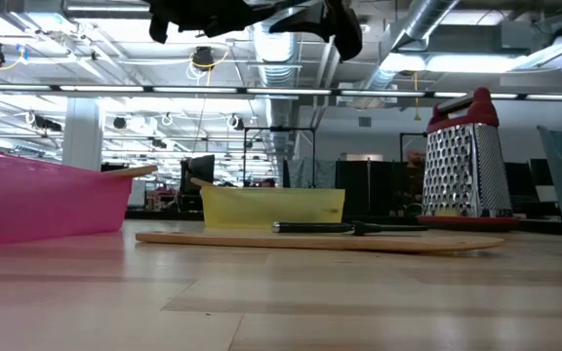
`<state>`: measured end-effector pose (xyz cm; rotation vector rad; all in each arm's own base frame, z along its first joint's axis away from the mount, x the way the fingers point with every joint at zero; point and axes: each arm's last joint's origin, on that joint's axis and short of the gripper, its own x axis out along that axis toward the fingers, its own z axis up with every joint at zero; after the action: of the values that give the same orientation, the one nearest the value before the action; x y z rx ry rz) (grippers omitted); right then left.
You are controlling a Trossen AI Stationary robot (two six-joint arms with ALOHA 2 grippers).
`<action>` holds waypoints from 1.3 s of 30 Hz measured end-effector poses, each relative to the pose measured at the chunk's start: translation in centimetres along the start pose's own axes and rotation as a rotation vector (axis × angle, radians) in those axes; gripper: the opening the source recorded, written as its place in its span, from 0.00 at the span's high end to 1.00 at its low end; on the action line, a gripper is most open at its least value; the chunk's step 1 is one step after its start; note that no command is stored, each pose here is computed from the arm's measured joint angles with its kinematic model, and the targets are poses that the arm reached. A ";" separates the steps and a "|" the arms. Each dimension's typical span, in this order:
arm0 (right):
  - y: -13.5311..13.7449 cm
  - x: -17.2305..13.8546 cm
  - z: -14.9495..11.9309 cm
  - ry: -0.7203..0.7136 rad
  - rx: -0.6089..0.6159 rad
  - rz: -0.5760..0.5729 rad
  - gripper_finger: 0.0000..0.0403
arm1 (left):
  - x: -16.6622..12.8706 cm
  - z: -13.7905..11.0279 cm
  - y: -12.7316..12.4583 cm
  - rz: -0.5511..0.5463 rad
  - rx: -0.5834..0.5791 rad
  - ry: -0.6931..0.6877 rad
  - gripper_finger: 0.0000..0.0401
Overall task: Pick & Place Kitchen Items
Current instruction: Put the black knife into the blue bin
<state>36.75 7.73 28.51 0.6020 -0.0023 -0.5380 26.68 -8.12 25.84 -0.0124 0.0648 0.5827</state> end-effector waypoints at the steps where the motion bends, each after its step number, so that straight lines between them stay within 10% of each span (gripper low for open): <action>1: -0.1 0.1 0.1 -0.002 0.002 -0.002 0.34 | 0.1 0.0 0.1 0.004 -0.005 -0.001 0.84; 13: -0.5 0.8 0.8 -0.031 0.002 -0.009 0.39 | 0.6 0.3 0.4 0.001 -0.030 -0.015 0.84; 25: -0.5 1.0 1.0 -0.001 -0.008 0.053 0.83 | 0.6 0.3 0.3 -0.038 -0.027 -0.013 0.84; 39: 0.4 -0.2 1.3 -0.016 -0.098 0.076 0.83 | 0.6 0.0 -0.2 -0.083 -0.022 -0.006 0.77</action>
<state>36.51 7.42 29.79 0.4997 -0.0132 -0.4663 27.31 -7.91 25.78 -0.0350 0.0514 0.5003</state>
